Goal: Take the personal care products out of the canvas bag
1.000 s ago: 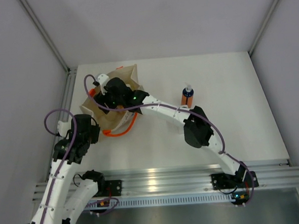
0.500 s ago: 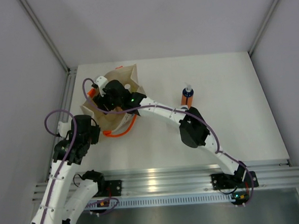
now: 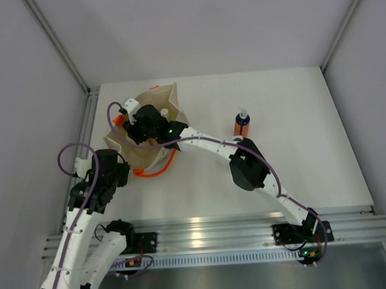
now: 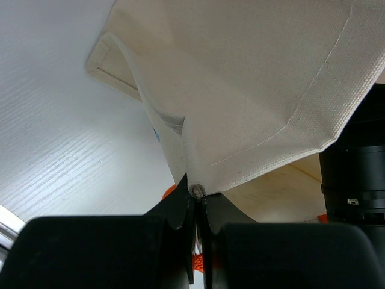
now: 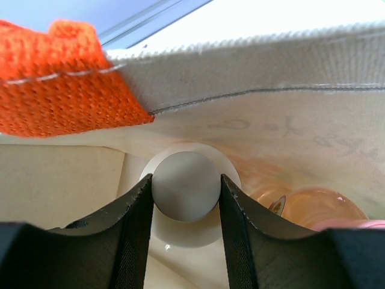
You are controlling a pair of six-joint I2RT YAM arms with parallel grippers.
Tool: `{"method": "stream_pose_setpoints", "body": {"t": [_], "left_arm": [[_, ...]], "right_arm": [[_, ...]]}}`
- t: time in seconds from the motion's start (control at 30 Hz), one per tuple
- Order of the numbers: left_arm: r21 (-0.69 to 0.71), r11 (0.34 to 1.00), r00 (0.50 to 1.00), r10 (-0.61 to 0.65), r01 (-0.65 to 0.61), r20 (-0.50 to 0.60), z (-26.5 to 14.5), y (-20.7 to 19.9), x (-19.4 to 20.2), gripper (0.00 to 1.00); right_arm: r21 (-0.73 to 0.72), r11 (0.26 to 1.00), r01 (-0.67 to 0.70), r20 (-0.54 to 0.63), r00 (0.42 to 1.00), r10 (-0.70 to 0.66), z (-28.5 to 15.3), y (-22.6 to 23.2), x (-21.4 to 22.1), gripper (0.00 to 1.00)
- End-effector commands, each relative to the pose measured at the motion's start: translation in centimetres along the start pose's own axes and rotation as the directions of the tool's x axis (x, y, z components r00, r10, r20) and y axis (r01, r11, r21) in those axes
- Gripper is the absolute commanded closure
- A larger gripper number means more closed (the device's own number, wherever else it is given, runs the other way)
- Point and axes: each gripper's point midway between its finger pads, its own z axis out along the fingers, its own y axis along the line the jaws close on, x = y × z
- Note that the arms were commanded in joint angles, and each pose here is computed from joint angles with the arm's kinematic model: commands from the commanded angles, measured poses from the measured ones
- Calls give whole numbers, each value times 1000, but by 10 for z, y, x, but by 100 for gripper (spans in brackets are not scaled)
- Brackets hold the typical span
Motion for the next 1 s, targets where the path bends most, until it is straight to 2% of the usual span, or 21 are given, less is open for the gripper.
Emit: {"method": "stream_pose_setpoints", "body": {"t": [0.0, 0.13, 0.5, 0.97], "left_arm": [[17, 1000, 999, -21, 22, -42, -1, -4, 8, 100], [19, 1000, 999, -17, 18, -40, -1, -5, 7, 100], [28, 1000, 1000, -13, 14, -26, -3, -8, 4, 100], [28, 999, 999, -22, 23, -30, -3, -8, 4, 100]], "right_arm": [[-22, 1000, -3, 112, 994, 5, -13, 5, -40, 92], [-39, 999, -10, 180, 984, 17, -24, 12, -65, 100], [-81, 997, 14, 353, 935, 15, -73, 25, -142, 100], [-123, 991, 59, 458, 889, 4, -139, 36, -198, 100]]}}
